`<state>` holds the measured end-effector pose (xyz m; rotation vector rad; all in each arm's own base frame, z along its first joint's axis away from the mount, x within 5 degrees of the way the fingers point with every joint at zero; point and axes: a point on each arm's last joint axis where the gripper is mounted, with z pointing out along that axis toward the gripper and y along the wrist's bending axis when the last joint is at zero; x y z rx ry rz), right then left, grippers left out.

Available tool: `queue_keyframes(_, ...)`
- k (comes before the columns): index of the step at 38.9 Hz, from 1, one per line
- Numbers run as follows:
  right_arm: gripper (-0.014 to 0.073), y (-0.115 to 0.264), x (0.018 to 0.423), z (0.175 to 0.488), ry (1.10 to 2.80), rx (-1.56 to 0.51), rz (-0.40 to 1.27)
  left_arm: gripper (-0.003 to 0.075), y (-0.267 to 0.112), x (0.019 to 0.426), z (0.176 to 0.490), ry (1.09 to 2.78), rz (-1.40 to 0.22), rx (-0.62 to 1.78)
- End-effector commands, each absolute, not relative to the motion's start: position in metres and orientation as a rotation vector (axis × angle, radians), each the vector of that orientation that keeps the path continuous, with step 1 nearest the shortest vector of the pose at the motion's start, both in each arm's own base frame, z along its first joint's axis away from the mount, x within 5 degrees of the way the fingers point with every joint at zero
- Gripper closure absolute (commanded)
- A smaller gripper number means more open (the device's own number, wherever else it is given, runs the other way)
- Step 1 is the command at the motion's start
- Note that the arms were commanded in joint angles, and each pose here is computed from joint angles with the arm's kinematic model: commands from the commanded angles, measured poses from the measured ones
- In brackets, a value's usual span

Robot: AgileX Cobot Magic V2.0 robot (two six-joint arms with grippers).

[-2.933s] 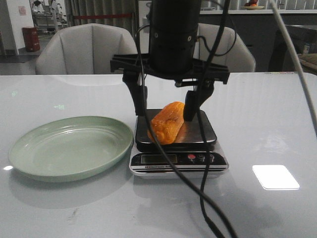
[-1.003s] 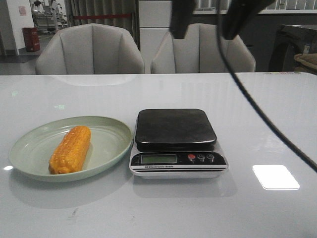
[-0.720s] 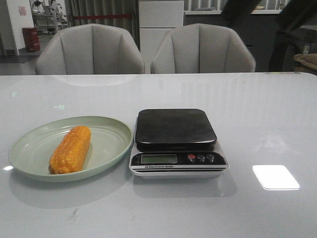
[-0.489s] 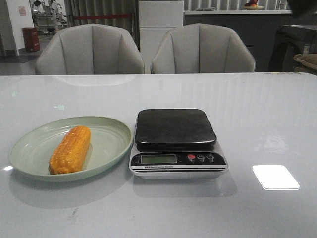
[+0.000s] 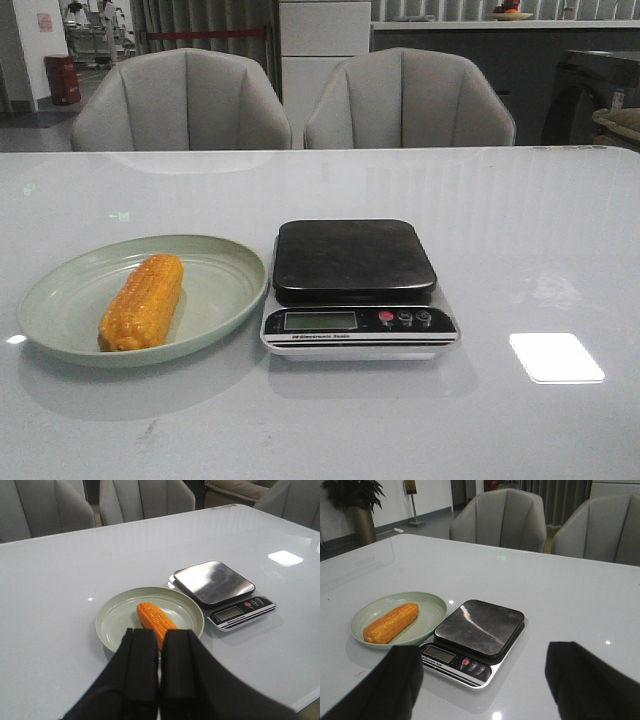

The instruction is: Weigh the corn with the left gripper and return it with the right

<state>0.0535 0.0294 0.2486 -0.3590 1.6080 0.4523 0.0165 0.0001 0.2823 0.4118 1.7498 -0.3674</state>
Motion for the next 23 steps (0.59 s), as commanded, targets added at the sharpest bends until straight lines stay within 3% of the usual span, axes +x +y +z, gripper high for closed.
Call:
queue_keyframes(1, -0.0010, 0.0314, 0.0543, 0.2570, 1.463, -0.356, 0.463, 0.0606, 0.0007, 0.0149, 0.2954, 1.659, -0.385, 0.395)
queue_keyframes(4, 0.0020, 0.0317, 0.0548, 0.2532, 1.473, -0.359, 0.462, 0.0606, 0.0007, 0.0149, 0.2954, 1.659, -0.385, 0.395)
queue_keyframes(6, 0.0090, 0.0316, 0.0550, 0.2523, 1.482, -0.360, 0.459, 0.0606, 0.0007, 0.0149, 0.2954, 1.659, -0.385, 0.395)
queue_keyframes(11, 0.0459, 0.0314, 0.0552, 0.2496, 1.512, -0.363, 0.453, 0.0606, 0.0007, 0.0149, 0.2954, 1.659, -0.385, 0.395)
queue_keyframes(16, 0.0395, 0.0312, 0.0554, 0.2477, 1.533, -0.365, 0.448, 0.0606, 0.0007, 0.0149, 0.2954, 1.659, -0.385, 0.395)
queue_keyframes(23, 0.0398, 0.0313, 0.0554, 0.2480, 1.530, -0.365, 0.449, 0.0606, 0.0007, 0.0149, 0.2954, 1.659, -0.385, 0.395)
